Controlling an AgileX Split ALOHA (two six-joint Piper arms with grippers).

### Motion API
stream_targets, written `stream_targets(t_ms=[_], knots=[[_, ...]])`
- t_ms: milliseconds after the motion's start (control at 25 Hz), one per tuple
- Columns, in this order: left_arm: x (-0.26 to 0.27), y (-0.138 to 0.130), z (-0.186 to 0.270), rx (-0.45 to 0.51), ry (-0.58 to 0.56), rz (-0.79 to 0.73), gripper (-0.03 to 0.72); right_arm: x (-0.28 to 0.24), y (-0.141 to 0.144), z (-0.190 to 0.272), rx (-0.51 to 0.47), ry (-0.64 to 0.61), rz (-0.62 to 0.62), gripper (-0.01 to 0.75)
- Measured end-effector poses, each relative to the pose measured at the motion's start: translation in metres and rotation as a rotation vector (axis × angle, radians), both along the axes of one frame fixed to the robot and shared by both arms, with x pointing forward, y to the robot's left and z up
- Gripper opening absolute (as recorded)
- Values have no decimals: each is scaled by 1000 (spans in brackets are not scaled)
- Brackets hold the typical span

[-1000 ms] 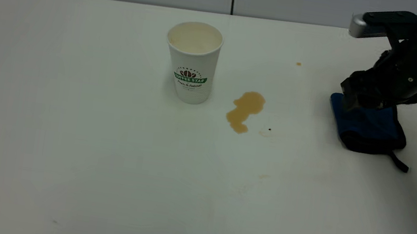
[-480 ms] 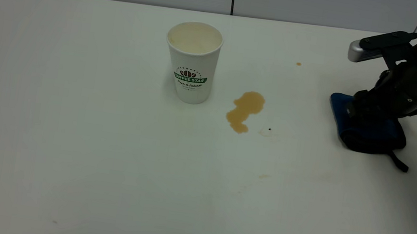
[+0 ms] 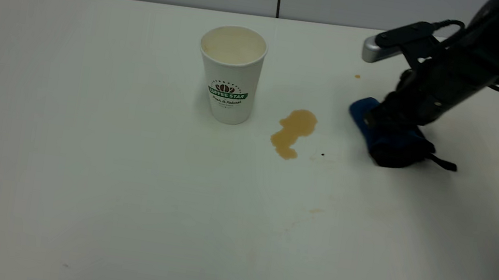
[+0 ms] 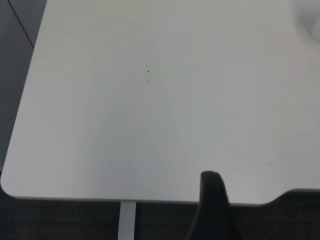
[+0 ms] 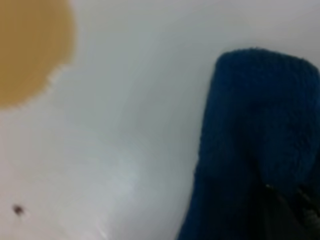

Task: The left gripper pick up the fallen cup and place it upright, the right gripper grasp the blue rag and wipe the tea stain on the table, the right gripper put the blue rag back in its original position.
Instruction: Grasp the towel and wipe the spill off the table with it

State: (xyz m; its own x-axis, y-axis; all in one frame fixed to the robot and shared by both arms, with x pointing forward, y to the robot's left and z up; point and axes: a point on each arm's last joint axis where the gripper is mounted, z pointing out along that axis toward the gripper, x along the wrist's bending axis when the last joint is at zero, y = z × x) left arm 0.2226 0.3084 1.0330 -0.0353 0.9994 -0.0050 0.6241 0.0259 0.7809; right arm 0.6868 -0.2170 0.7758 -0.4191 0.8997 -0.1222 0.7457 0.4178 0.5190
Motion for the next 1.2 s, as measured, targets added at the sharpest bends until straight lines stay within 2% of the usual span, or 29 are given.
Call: stream_targets(t_ms=[200, 400, 640, 1120, 1200], knots=[[0, 0, 0, 0, 0, 0, 566, 21, 42, 9, 33, -78, 69, 47], [0, 0, 0, 0, 0, 0, 566, 24, 79, 1, 69, -59, 141, 47], [0, 0, 0, 0, 0, 0, 566, 8, 97, -6, 110, 97, 234, 47], [0, 0, 0, 0, 1, 0, 566, -34, 104, -8, 198, 542, 423, 47], [0, 0, 0, 0, 1, 0, 566, -37, 104, -9, 192, 567, 437, 47]])
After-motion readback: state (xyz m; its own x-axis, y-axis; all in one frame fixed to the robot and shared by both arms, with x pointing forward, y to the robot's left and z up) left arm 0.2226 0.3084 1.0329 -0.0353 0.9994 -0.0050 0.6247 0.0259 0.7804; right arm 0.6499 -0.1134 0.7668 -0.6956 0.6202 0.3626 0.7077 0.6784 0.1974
